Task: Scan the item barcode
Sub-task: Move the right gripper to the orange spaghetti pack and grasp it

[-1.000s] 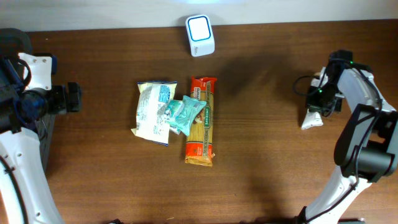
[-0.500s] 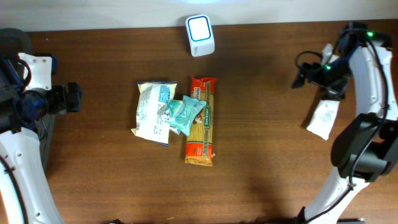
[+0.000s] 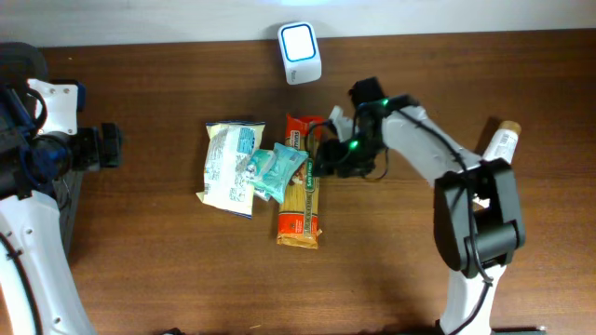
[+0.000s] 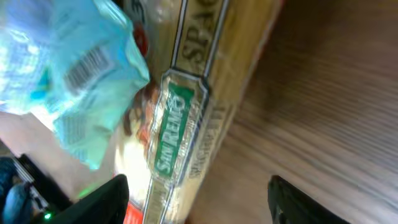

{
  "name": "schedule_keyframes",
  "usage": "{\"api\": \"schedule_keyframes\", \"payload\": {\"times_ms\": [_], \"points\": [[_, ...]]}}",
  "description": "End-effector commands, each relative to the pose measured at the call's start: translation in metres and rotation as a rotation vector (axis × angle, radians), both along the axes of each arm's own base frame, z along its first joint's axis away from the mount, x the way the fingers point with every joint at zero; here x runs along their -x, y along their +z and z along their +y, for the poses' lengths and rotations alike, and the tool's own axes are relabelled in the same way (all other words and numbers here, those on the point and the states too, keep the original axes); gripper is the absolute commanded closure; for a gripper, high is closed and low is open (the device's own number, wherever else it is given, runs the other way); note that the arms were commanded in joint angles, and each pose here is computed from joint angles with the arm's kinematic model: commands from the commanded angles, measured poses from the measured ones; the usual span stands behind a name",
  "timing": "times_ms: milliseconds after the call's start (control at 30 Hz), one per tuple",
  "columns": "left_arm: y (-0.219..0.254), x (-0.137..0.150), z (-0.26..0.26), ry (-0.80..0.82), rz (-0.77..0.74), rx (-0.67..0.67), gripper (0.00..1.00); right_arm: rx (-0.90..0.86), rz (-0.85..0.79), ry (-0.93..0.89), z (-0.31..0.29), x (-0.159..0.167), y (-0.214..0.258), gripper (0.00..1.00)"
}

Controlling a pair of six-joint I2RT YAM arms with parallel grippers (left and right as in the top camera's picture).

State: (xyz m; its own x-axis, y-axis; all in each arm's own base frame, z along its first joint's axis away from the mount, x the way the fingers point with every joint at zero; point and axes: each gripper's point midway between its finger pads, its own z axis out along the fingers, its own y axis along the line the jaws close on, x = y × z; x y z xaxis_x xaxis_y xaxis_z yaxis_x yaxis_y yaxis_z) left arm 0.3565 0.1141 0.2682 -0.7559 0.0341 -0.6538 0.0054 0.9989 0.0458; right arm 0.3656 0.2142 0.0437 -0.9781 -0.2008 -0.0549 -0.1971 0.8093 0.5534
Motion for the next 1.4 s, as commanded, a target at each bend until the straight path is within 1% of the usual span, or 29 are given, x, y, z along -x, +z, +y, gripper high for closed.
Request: {"api": "schedule_keyframes", "payload": {"times_ms": [0, 133, 167, 267, 333, 400, 433, 500, 567, 633, 700, 733, 800, 933, 1000, 1067, 1100, 1167, 1200, 1267, 1367], "points": [[0.005, -0.002, -0.001, -0.02, -0.017, -0.003, 0.01, -0.023, 0.022, -0.05, 0.013, 0.01, -0.019, 0.36], [0.005, -0.002, -0.001, -0.02, -0.017, -0.003, 0.01, -0.064, -0.044, -0.101, 0.02, 0.0, -0.035, 0.45], [0.005, -0.002, -0.001, -0.02, -0.017, -0.003, 0.01, -0.072, -0.053, -0.108, 0.023, -0.001, -0.038, 0.45], [0.005, -0.002, -0.001, -0.02, -0.017, -0.003, 0.01, -0.076, -0.055, -0.108, 0.028, 0.001, -0.04, 0.53], [0.005, -0.002, -0.001, -0.02, -0.017, -0.003, 0.01, -0.076, -0.057, -0.094, 0.033, 0.003, -0.042, 0.57], [0.005, -0.002, -0.001, -0.02, -0.017, -0.003, 0.01, -0.071, -0.034, -0.097, 0.04, 0.007, -0.052, 0.57], [0.005, -0.002, -0.001, -0.02, -0.017, -0.003, 0.01, -0.068, -0.018, -0.106, 0.042, 0.008, -0.058, 0.6], [0.005, -0.002, -0.001, -0.02, -0.017, -0.003, 0.01, -0.067, 0.016, -0.12, 0.044, 0.012, -0.067, 0.68], [0.005, -0.002, -0.001, -0.02, -0.017, -0.003, 0.01, -0.083, 0.03, -0.119, 0.045, 0.014, -0.065, 0.85], [0.005, -0.002, -0.001, -0.02, -0.017, -0.003, 0.01, -0.098, 0.048, -0.121, 0.044, 0.015, -0.062, 0.94], [0.005, -0.002, -0.001, -0.02, -0.017, -0.003, 0.01, -0.094, 0.063, -0.14, 0.035, 0.013, -0.053, 0.96], [0.005, -0.002, -0.001, -0.02, -0.017, -0.003, 0.01, -0.096, 0.044, -0.132, 0.029, 0.009, -0.042, 0.96], [0.005, -0.002, -0.001, -0.02, -0.017, -0.003, 0.01, -0.104, -0.014, -0.124, 0.017, 0.002, -0.012, 0.96], [0.005, -0.002, -0.001, -0.02, -0.017, -0.003, 0.01, -0.069, -0.166, -0.182, -0.011, -0.006, 0.059, 0.96], [0.005, -0.002, -0.001, -0.02, -0.017, -0.003, 0.01, 0.033, -0.262, -0.226, -0.033, -0.005, 0.087, 0.96], [0.005, -0.002, -0.001, -0.02, -0.017, -0.003, 0.01, 0.204, -0.316, -0.283, -0.065, -0.001, 0.108, 0.96], [0.005, -0.002, -0.001, -0.02, -0.017, -0.003, 0.01, 0.278, -0.319, -0.299, -0.078, 0.001, 0.113, 0.96], [0.005, -0.002, -0.001, -0.02, -0.017, -0.003, 0.01, 0.524, -0.309, -0.339, -0.12, 0.007, 0.124, 0.96], [0.005, -0.002, -0.001, -0.02, -0.017, -0.003, 0.01, 0.601, -0.293, -0.34, -0.133, 0.011, 0.128, 0.96], [0.005, -0.002, -0.001, -0.02, -0.017, -0.003, 0.01, 0.684, -0.241, -0.311, -0.141, 0.014, 0.125, 0.96], [0.005, -0.002, -0.001, -0.02, -0.017, -0.003, 0.01, 0.813, -0.158, -0.248, -0.144, 0.011, 0.098, 0.96]]}}
